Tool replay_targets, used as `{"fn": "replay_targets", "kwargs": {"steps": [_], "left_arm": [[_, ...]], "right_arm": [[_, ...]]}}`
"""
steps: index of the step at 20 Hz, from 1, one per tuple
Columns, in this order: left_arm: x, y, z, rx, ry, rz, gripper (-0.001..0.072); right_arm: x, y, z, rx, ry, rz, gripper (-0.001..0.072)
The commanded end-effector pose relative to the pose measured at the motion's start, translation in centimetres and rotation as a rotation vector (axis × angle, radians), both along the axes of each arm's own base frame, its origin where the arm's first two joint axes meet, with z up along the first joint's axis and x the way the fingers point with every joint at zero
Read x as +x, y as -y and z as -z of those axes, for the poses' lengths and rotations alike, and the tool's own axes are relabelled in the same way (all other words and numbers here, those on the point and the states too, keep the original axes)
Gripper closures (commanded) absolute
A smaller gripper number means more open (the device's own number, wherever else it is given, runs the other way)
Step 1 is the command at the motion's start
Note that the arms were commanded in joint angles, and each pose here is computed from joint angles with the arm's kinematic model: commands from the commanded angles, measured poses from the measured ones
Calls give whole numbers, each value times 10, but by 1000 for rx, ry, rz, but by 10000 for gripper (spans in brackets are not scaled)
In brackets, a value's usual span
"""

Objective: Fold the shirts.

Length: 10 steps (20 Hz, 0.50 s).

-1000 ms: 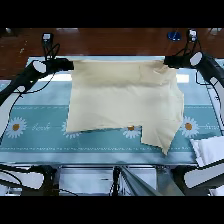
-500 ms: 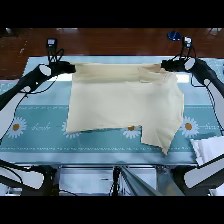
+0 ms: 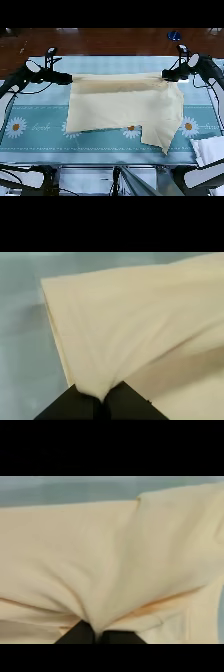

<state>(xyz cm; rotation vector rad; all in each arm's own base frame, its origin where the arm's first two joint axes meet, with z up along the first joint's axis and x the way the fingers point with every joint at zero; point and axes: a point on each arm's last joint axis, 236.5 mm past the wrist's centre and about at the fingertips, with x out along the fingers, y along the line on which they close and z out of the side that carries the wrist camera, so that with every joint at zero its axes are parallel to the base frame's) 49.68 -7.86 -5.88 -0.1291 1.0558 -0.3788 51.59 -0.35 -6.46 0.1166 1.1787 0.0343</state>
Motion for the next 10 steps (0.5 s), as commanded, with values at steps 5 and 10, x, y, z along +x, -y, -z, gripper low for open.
{"fn": "replay_targets", "kwargs": {"steps": [5, 10], "left_arm": [[-6, 10, 19, -43, -67, -17, 666], [-9, 30, 19, -64, -72, 10, 665]], "right_arm": [[-24, -10, 28, 41, -136, 16, 685], [-34, -11, 30, 50, -181, 27, 683]]}}
